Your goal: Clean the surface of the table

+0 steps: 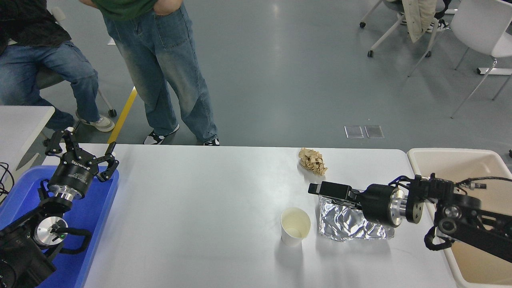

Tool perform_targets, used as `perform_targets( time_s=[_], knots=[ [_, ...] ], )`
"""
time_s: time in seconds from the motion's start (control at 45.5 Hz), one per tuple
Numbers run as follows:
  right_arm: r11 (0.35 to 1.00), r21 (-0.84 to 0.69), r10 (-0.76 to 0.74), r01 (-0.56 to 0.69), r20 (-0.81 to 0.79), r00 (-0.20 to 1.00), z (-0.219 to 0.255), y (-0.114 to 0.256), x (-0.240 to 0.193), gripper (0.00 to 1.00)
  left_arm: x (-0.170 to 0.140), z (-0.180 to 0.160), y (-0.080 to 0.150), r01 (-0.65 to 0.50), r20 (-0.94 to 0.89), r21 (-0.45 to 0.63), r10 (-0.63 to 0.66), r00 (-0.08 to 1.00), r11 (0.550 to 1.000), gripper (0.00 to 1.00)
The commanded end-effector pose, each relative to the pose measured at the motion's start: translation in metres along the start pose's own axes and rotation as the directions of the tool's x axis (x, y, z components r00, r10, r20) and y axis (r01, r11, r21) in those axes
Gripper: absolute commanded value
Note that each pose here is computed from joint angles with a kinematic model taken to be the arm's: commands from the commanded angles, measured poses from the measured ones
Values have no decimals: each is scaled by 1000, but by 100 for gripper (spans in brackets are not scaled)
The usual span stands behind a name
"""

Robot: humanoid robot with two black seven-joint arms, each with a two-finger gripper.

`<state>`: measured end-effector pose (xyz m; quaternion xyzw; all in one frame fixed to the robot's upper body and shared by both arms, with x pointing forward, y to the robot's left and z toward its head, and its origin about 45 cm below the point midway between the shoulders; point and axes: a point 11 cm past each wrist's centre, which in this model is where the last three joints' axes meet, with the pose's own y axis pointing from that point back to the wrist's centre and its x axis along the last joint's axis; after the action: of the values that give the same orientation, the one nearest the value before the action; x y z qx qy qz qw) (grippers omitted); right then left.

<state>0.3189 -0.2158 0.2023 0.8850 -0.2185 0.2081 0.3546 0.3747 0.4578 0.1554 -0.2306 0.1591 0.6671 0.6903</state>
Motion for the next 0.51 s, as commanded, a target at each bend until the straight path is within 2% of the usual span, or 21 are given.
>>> perform_targets(
  time_s=[0.0,0.176,0.484],
  knots=[
    [990,-52,-139,132,-175,975,-4,-11,-14,100,0,0,0,0,-1,0,0,1000,1000,100],
    [976,-79,-217,203,-256,942,-6,-36,-32,100,0,0,0,0,-1,0,0,1000,1000,100],
    [973,-107,-226,202,-323,919,1,-58,-40,100,0,0,0,0,-1,0,0,1000,1000,100]
  ],
)
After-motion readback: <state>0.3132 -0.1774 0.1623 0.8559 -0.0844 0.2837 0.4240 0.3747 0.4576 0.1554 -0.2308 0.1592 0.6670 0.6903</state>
